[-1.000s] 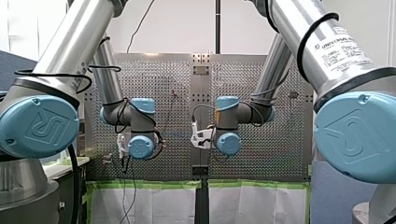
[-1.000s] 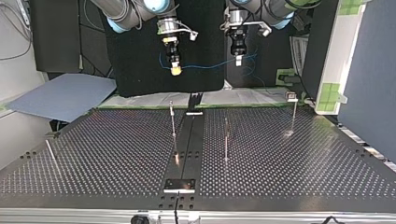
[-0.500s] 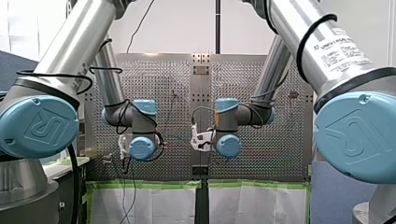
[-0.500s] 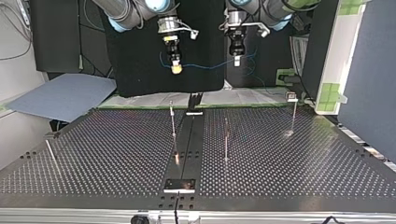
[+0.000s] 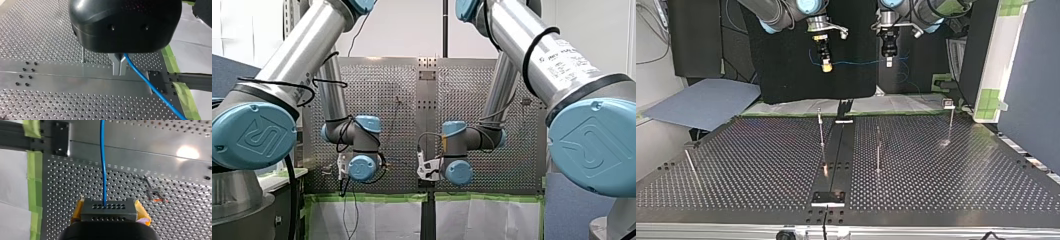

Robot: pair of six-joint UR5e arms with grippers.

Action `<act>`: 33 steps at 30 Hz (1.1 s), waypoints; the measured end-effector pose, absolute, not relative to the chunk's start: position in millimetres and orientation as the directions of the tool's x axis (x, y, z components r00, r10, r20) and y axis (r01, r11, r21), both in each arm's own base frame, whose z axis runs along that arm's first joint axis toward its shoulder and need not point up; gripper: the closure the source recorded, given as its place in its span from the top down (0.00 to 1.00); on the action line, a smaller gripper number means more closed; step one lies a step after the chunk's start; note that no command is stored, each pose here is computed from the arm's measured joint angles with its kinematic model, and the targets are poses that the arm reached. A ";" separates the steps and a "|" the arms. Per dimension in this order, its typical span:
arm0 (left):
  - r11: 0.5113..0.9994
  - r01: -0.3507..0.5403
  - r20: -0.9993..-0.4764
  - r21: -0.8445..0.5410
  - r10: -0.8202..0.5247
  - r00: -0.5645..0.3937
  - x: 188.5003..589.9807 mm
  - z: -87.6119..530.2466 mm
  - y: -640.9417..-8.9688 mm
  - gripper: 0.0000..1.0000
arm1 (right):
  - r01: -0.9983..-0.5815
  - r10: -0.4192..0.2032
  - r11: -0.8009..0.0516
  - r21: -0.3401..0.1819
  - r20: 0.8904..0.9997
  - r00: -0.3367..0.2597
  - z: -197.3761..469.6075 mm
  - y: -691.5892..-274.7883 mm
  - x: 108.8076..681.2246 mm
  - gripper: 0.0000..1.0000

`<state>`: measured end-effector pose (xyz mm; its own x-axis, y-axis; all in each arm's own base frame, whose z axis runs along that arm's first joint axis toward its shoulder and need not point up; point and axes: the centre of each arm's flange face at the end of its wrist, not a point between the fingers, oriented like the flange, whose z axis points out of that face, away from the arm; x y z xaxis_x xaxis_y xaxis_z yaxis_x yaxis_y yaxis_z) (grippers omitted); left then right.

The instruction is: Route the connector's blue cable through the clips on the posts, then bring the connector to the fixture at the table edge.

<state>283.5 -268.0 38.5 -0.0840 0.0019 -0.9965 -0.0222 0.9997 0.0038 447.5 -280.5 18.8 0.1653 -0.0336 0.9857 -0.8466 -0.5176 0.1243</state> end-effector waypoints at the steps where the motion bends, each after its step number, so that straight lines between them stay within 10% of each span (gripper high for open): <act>1: 1.000 -0.022 -0.996 0.004 0.002 -0.084 283.5 38.4 -268.0 0.00 | -0.848 -0.035 -0.517 0.120 0.986 0.161 20.3 -281.7 448.7 0.00; 33: 0.997 -0.024 -0.996 -0.077 -0.078 -0.036 256.6 53.6 -269.3 0.00 | -0.848 -0.111 -0.524 0.082 0.980 0.164 90.2 -293.5 450.2 0.00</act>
